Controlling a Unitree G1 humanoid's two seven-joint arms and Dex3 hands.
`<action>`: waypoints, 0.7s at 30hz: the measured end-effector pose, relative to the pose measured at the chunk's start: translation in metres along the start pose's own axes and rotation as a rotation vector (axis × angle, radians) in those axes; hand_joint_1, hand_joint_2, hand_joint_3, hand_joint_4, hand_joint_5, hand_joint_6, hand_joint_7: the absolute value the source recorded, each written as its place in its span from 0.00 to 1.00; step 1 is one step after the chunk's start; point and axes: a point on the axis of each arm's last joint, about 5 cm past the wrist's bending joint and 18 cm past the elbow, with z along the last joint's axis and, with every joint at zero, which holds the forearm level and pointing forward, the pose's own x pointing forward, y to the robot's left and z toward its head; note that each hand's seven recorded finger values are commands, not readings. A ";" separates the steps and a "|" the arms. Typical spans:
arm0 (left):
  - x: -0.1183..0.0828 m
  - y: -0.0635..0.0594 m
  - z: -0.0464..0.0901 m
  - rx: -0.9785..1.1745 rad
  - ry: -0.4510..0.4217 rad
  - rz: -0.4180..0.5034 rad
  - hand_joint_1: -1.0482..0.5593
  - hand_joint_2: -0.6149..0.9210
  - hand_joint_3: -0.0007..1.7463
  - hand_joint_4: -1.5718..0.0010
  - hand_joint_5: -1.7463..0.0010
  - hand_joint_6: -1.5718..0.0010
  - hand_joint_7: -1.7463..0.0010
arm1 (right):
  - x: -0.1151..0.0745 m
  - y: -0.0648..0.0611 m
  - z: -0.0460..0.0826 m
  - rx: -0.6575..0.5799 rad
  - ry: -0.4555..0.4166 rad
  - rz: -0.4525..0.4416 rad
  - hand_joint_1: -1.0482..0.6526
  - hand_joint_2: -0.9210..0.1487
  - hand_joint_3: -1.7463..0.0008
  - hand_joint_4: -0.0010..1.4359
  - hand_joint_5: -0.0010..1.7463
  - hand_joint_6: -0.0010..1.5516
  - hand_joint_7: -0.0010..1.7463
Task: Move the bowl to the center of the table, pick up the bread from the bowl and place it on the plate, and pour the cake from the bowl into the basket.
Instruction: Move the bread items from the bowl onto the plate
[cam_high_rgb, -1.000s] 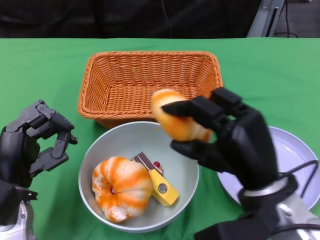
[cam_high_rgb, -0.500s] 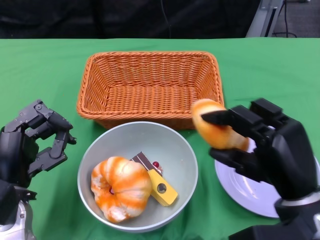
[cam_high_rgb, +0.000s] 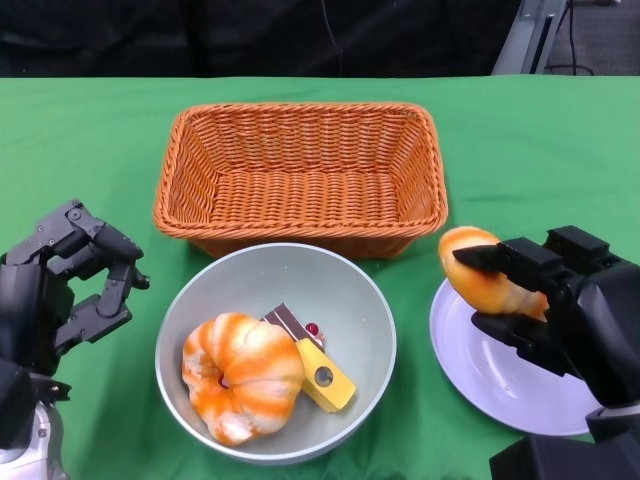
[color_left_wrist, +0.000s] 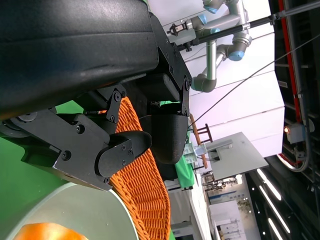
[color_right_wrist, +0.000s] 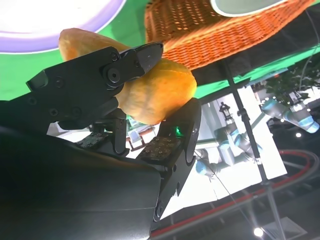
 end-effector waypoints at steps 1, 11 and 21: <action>0.000 0.000 0.000 0.000 0.000 0.000 0.60 0.84 0.52 0.51 0.13 0.52 0.20 | -0.001 0.001 -0.002 -0.005 0.010 0.005 0.57 0.07 1.00 0.62 0.68 0.68 0.26; 0.000 0.001 0.000 -0.005 -0.002 0.003 0.60 0.84 0.51 0.51 0.11 0.52 0.20 | -0.004 0.012 -0.017 -0.057 0.052 0.027 0.55 0.04 0.99 0.62 0.67 0.70 0.22; 0.000 0.002 0.001 0.000 -0.002 0.003 0.60 0.84 0.52 0.51 0.11 0.52 0.20 | -0.011 0.024 -0.029 -0.076 0.112 0.050 0.55 0.05 1.00 0.62 0.67 0.71 0.20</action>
